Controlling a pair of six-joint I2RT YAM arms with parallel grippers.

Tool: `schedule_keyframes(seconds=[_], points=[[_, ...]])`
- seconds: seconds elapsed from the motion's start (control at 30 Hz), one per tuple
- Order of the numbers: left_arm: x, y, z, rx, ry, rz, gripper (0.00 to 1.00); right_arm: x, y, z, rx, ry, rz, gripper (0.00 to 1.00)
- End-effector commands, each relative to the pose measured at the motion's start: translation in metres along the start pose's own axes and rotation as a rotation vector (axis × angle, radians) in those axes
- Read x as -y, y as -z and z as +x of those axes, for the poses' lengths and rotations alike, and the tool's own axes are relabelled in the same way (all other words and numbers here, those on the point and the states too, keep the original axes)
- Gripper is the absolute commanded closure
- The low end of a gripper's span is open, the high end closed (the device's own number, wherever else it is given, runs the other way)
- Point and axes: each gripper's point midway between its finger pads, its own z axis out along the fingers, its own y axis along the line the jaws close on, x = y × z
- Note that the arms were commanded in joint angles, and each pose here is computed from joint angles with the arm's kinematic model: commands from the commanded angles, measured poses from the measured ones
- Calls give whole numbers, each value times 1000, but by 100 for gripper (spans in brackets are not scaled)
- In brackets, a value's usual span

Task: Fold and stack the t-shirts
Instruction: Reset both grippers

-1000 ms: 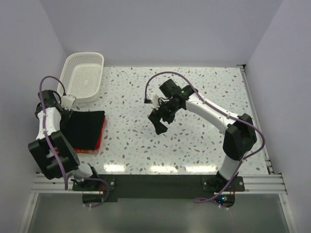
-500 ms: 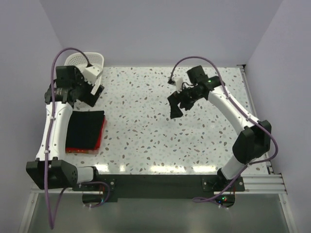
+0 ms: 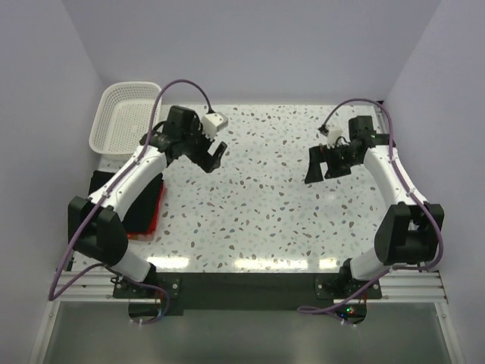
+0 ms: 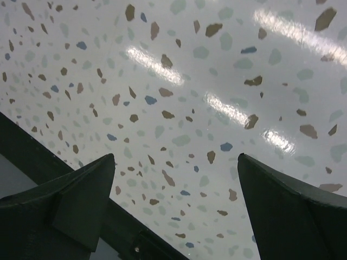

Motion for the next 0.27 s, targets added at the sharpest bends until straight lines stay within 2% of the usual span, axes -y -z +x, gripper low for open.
schedule_keyframes(seconds=[0.0,0.13,0.23], points=[[3,-16,10,27,61,7,0,10,-4,17,-12,-19,8,1],[9,-21,26,25,80,17,0,11,-12,37,-39,-27,7,1],[8,-15,25,38,83,12,0,10,-10,33,-26,-19,7,1]])
